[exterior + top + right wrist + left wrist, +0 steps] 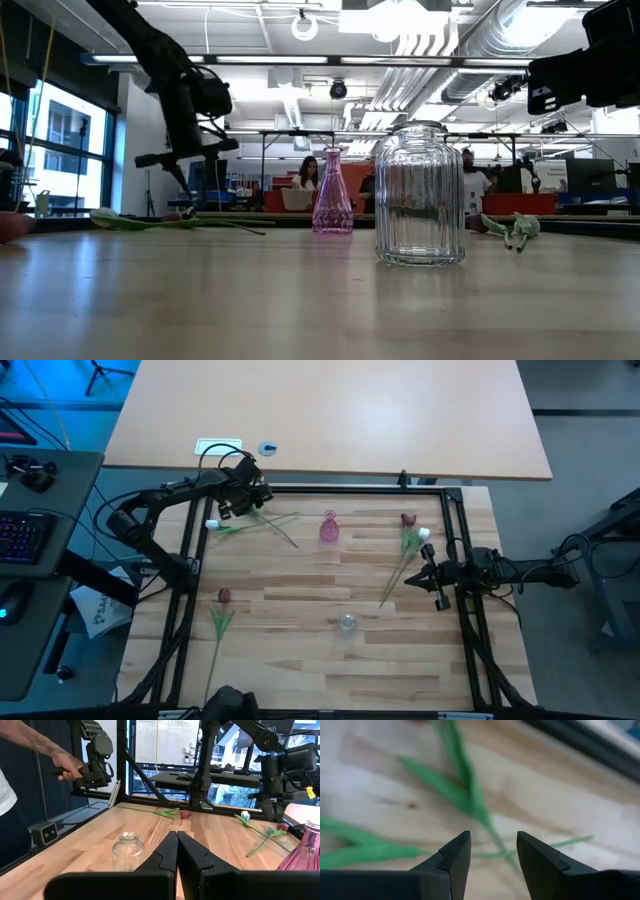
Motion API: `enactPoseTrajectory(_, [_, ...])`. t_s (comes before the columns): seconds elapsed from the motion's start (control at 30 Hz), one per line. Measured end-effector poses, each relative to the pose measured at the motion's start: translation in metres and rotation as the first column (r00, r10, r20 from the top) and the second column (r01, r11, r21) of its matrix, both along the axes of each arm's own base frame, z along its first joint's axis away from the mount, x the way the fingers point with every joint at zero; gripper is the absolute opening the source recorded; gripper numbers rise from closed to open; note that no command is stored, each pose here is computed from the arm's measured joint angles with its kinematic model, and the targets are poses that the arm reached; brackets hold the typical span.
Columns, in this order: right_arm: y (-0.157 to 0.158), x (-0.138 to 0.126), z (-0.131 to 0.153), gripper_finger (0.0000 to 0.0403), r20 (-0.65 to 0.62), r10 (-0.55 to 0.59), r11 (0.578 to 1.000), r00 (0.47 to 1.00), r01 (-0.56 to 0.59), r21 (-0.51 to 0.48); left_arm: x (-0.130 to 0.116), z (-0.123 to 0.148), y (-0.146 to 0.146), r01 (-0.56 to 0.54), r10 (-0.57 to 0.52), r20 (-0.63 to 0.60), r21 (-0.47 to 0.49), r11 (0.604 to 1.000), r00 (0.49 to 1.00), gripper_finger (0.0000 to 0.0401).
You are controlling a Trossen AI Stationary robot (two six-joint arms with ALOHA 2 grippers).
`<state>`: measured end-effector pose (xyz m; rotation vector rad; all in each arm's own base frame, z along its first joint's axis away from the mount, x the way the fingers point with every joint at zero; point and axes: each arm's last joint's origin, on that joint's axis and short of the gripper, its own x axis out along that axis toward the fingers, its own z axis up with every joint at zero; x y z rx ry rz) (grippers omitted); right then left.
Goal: Sort flowers into vase by color
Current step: Put the top left red flower into the pink vase
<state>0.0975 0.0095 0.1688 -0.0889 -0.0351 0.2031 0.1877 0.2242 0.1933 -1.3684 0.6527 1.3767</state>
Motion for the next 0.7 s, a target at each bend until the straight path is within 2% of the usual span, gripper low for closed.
enactPoseTrajectory(0.13, [0.000,0.000,0.000,0.0001,0.000,-0.001,1.000,1.000,0.001,0.000,0.007,-0.013,0.008,-0.013,0.013,0.012,0.008,1.000,1.000,0.0149])
enactPoseTrajectory(0.3, [0.000,0.000,0.000,0.0001,0.000,-0.001,1.000,1.000,0.001,0.000,0.008,-0.030,0.011,-0.032,0.031,-0.008,-0.064,0.997,0.999,0.0146])
enactPoseTrajectory(0.43, [0.000,0.000,0.000,0.0001,0.000,-0.001,1.000,1.000,0.001,0.000,0.011,-0.032,0.009,-0.027,0.027,0.000,-0.088,0.996,1.000,0.0142])
enactPoseTrajectory(0.7, [0.000,0.000,0.000,0.0001,0.001,0.008,1.000,1.000,-0.008,-0.006,0.001,-0.034,0.015,-0.123,0.120,-0.071,-0.040,0.992,0.990,0.0130])
